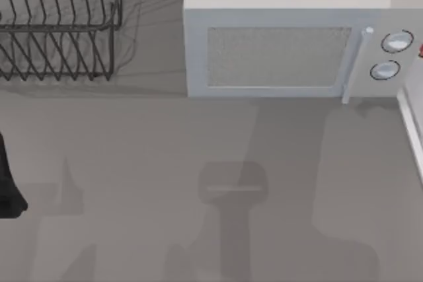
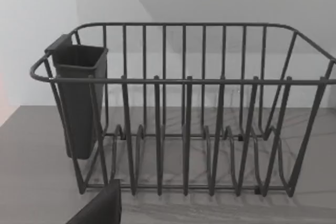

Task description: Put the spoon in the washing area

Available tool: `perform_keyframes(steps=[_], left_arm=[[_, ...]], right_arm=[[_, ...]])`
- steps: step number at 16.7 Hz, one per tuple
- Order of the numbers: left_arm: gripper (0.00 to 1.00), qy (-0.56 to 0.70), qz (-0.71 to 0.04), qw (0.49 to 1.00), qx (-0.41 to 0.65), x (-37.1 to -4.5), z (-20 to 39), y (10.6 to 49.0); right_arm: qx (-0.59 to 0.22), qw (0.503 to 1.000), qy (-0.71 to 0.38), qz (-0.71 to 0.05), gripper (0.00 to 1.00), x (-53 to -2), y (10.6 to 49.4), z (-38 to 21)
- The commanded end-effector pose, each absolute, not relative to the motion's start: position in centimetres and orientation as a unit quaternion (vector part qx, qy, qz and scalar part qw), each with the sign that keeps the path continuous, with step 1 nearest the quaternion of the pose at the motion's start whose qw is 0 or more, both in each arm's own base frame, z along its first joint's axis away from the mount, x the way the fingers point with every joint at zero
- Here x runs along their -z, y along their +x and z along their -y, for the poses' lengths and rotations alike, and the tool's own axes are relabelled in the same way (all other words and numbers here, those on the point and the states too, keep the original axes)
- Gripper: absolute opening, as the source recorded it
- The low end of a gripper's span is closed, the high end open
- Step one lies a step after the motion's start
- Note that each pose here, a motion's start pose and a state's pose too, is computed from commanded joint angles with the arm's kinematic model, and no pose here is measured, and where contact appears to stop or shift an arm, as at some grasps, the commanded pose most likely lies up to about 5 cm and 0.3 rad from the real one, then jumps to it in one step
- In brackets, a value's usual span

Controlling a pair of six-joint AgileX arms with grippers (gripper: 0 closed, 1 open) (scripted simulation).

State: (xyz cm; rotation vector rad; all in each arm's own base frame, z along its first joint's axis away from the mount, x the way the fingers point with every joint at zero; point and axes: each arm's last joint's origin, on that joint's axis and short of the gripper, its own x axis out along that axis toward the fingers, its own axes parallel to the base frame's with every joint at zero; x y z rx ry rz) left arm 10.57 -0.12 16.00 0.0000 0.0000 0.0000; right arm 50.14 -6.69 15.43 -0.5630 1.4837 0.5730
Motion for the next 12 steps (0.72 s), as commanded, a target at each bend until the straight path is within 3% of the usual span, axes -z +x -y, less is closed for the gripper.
perform_keyframes(steps=[6, 12], left_arm=[[1.0, 0.0, 0.0, 1.0, 0.0, -16.0, 0.12, 10.57], [1.0, 0.0, 0.0, 1.0, 0.0, -16.0, 0.12, 10.57]], right_arm=[[-0.254, 0.665, -0.249, -0.657, 0.98, -15.43, 50.14, 6.69], [-0.254, 0.665, -0.249, -0.657, 1.0, -15.43, 50.14, 6.69]])
